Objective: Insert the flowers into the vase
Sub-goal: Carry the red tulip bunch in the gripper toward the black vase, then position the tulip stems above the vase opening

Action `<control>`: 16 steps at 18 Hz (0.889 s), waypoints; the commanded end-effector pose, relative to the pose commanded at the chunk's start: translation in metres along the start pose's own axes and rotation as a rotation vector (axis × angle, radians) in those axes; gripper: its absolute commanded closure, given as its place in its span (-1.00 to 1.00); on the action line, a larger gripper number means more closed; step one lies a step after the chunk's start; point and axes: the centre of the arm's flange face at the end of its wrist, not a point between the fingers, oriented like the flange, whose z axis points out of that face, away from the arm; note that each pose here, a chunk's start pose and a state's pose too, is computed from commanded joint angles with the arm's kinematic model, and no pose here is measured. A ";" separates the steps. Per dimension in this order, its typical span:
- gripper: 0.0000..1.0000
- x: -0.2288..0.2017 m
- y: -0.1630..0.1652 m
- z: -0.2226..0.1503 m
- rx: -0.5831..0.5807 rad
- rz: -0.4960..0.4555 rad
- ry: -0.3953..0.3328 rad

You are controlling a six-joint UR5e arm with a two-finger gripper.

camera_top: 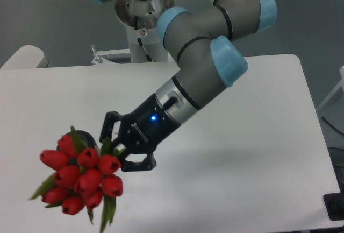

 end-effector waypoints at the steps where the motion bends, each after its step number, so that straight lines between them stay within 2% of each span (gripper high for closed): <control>1: 1.00 0.003 -0.002 0.000 0.025 0.000 0.015; 4: 1.00 0.012 -0.001 0.000 0.060 0.014 0.034; 9: 1.00 0.025 0.021 0.019 0.090 0.064 0.049; 13: 1.00 0.034 0.020 0.021 0.095 0.067 0.056; 16: 1.00 0.046 0.020 0.030 0.135 0.059 0.103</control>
